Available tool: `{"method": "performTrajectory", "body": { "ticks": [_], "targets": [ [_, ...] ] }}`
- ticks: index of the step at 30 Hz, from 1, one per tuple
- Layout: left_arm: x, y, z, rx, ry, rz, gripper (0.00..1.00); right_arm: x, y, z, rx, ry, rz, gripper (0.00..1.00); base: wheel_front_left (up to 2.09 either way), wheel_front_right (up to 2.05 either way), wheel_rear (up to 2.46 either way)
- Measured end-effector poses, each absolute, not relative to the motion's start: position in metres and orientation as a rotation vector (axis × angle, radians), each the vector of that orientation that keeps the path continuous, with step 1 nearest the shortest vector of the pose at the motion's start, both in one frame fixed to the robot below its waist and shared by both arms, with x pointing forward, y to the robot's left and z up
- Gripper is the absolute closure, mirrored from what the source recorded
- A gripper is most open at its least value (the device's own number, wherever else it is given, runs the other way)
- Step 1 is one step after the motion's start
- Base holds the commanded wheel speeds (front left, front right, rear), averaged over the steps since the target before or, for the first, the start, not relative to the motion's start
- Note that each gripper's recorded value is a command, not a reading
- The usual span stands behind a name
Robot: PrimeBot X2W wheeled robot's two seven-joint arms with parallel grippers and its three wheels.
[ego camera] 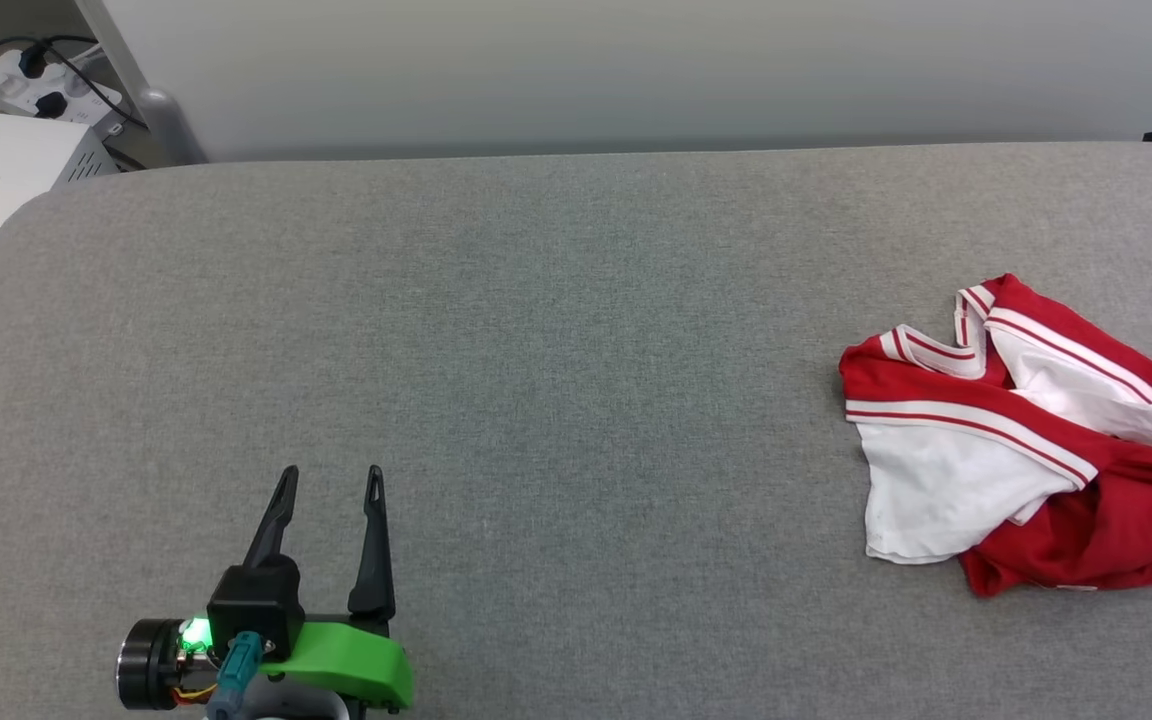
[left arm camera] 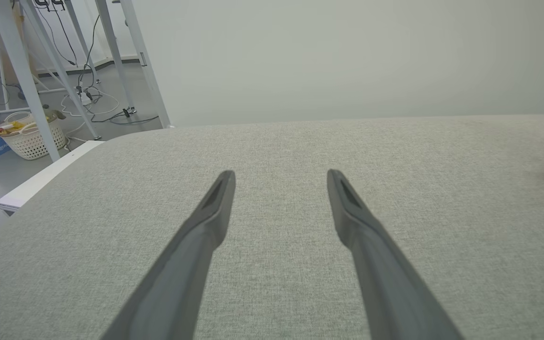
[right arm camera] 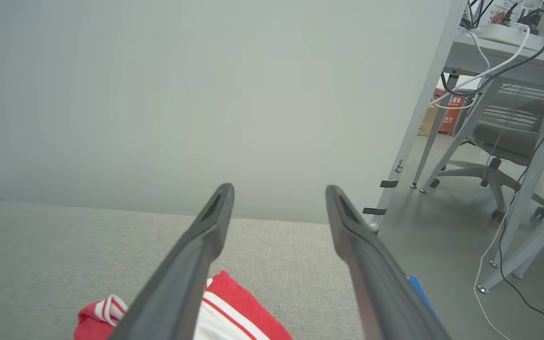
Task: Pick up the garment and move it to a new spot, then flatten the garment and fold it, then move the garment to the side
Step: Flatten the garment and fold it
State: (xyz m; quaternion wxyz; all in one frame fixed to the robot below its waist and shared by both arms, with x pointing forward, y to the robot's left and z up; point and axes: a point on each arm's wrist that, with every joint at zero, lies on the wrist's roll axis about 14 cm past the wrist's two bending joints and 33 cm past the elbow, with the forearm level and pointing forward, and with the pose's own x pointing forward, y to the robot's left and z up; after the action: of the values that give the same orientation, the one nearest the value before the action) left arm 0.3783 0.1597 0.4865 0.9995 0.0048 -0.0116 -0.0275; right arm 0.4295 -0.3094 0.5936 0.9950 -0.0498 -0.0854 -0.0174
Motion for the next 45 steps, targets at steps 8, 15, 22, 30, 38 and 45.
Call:
{"method": "performTrajectory", "body": {
  "ticks": [8,15,22,30,38,45],
  "targets": [
    [0.376,0.161,0.484,0.013,-0.015,-0.052,0.0,0.432,-0.192,0.609,-0.244,-0.037,0.324,0.0,0.0,0.0,0.0],
    [0.375,0.165,0.482,0.021,-0.007,-0.04,0.0,0.397,-0.158,0.512,-0.367,0.507,0.576,0.0,0.0,0.0,0.0],
    [0.379,0.165,0.477,0.02,0.007,-0.042,0.0,0.365,-0.155,0.445,-0.393,0.858,0.673,0.0,0.0,0.0,0.0],
    [0.391,0.167,0.47,0.021,0.02,-0.034,0.0,0.368,-0.162,0.38,-0.399,1.027,0.66,0.0,0.0,0.0,0.0],
    [0.392,0.179,0.465,0.029,0.036,0.0,0.0,0.374,-0.167,0.353,-0.377,1.059,0.648,1.0,0.0,0.0,0.0],
    [0.391,0.175,0.475,0.027,0.006,-0.009,0.0,0.407,-0.154,0.394,-0.254,0.815,0.621,1.0,0.0,0.0,0.0]
  ]
}}
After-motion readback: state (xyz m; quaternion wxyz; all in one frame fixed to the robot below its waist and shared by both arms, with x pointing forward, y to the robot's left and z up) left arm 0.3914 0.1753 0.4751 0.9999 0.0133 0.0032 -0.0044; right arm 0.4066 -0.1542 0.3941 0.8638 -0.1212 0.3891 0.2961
